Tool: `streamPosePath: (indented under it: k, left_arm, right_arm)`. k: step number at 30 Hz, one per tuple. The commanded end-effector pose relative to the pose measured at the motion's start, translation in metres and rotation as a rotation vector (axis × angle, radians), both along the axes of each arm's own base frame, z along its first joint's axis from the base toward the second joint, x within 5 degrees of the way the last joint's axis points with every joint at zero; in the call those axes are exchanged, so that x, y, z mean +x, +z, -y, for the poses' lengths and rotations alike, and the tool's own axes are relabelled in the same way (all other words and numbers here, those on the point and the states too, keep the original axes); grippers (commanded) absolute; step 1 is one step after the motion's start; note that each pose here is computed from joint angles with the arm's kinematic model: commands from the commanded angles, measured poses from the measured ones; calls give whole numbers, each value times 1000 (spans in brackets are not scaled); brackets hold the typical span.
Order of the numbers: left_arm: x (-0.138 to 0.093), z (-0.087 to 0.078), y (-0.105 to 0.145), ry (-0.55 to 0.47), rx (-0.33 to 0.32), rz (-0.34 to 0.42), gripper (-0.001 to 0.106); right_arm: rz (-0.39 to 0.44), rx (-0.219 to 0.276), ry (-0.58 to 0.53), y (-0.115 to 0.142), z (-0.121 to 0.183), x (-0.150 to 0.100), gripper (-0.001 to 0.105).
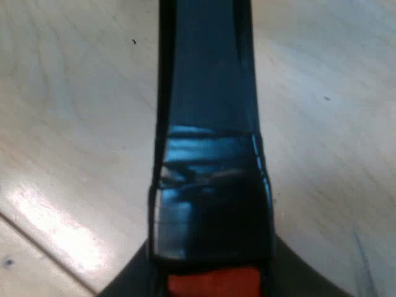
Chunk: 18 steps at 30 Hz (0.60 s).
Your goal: Grind coffee beans and then tamp
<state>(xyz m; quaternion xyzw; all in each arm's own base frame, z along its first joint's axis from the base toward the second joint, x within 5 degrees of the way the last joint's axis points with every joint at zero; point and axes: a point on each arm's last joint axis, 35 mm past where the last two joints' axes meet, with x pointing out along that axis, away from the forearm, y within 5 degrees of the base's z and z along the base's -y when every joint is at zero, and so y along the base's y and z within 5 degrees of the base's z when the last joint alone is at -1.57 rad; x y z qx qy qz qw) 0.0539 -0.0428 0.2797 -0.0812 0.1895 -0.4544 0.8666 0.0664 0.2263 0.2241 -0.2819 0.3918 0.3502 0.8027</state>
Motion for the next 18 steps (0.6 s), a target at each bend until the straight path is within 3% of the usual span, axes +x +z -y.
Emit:
streamPosePath:
  k: [1, 8, 13, 14, 18]
  left_arm:
    - [-1, -1, 3, 9, -4, 15, 67]
    - [-2, -1, 0, 9, 11, -22, 67]
    - [-4, -2, -5, 9, 27, -63, 67]
    - [-4, -2, -5, 9, 29, -67, 67]
    - [-4, -2, -5, 9, 29, -67, 67]
  right_arm:
    - [26, 20, 18, 3, 1, 10, 0]
    - [22, 37, 93, -7, 4, 19, 0]
    - [34, 59, 65, -16, 8, 26, 0]
    - [38, 92, 28, -28, 15, 34, 0]
    - [31, 73, -6, -36, 22, 40, 0]
